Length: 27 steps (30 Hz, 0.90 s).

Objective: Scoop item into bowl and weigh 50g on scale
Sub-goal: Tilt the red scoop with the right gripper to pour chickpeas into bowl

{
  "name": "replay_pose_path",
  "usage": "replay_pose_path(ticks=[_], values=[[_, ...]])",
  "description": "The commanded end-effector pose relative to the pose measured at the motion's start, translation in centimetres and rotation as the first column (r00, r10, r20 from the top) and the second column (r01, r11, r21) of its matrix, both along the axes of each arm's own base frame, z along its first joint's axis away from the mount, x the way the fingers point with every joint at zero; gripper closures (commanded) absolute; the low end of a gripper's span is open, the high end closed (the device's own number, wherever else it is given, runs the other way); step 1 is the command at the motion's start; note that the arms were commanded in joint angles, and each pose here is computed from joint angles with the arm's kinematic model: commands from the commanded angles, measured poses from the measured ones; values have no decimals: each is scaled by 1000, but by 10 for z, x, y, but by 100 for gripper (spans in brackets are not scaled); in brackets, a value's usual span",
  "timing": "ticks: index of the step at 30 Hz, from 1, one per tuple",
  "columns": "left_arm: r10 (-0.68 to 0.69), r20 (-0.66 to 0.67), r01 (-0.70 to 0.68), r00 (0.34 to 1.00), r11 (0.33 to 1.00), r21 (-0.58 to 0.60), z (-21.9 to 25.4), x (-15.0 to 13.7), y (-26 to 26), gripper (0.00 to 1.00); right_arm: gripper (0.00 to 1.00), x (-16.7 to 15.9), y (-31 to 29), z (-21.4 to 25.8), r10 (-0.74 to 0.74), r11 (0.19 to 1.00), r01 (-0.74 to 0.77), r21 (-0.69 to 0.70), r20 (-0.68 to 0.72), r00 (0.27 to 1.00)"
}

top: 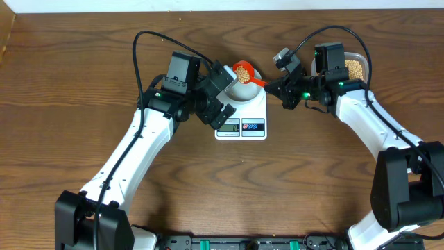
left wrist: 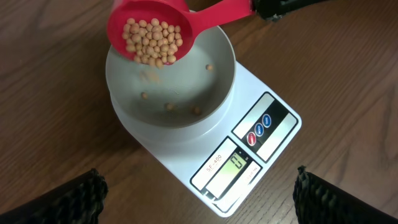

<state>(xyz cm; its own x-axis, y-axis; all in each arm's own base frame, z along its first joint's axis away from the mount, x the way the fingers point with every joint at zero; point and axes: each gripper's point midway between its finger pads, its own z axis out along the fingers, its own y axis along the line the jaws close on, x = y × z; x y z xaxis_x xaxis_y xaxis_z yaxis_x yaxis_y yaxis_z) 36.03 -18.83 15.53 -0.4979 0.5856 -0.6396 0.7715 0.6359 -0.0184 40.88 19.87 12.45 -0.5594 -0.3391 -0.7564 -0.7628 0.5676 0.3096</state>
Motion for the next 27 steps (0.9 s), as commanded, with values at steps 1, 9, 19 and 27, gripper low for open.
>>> replay_pose_path(ticks=[1,9,19,27], values=[[-8,18,8,1000,1000,-13,8,-2,0,2,99,-2,3,3,34,999,-33,-21,48,998],[-8,18,8,1000,1000,-13,8,-2,0,2,99,-1,3,4,54,998,-52,-31,82,995],[-8,18,8,1000,1000,-13,8,-2,0,2,99,0,3,4,87,995,-81,-51,122,989],[-8,18,8,1000,1000,-13,8,-2,0,2,99,-2,6,4,121,991,-111,-70,156,980]])
